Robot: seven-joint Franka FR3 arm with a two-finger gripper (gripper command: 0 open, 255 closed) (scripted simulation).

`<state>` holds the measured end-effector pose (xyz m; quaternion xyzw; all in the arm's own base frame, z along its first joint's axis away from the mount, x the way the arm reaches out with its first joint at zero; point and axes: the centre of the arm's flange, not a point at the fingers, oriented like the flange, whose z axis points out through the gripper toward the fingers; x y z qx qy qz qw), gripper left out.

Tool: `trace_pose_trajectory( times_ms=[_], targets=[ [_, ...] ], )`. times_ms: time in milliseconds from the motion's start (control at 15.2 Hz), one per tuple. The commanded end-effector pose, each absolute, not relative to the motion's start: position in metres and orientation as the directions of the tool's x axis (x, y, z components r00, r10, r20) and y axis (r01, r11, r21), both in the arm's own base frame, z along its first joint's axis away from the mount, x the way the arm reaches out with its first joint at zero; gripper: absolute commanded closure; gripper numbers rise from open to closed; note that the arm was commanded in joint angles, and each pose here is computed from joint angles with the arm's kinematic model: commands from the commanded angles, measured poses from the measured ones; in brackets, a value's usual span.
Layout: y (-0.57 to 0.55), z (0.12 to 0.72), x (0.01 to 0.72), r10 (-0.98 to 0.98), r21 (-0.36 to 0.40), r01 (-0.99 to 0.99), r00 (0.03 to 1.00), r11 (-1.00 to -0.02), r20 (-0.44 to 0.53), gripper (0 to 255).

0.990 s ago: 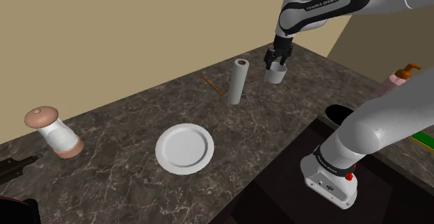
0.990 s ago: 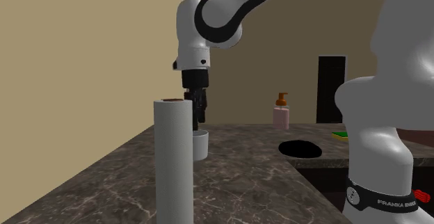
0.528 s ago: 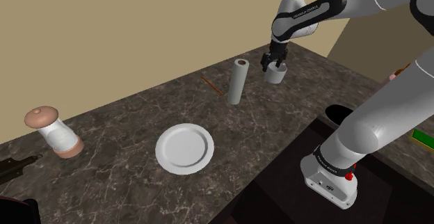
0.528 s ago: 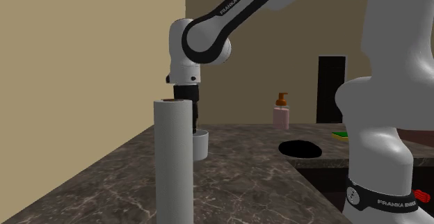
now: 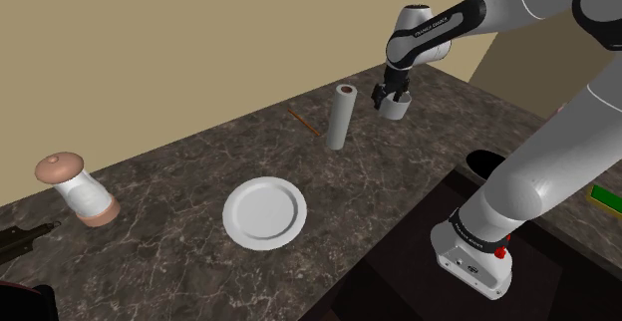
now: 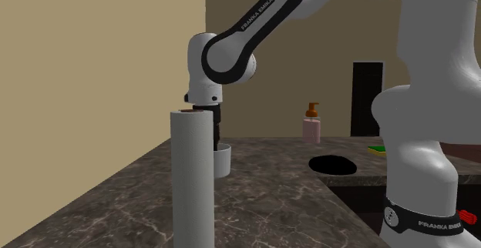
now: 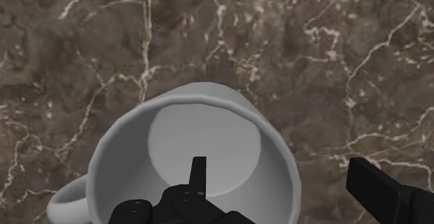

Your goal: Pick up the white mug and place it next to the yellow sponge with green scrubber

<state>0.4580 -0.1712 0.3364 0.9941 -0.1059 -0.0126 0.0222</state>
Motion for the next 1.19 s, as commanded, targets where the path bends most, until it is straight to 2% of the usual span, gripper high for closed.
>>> trace_pose_trajectory(
  times_ms=[0, 198, 264, 858, 1122],
  targets=[
    [-0.171, 0.336, 0.458, -0.211, 0.047, -0.21, 0.977, -0.977, -0.02, 0],
    [-0.171, 0.336, 0.458, -0.211, 0.047, -0.21, 0.977, -0.977, -0.02, 0],
    [-0.171, 0.336, 0.458, -0.211, 0.047, -0.21, 0.977, -0.977, -0.02, 255],
    [-0.171, 0.336, 0.458, -0.211, 0.047, -0.21, 0.977, -0.977, -0.02, 255],
    [-0.171, 0.357, 0.458, -0.211, 0.047, -0.21, 0.977, -0.977, -0.02, 255]
  ],
)
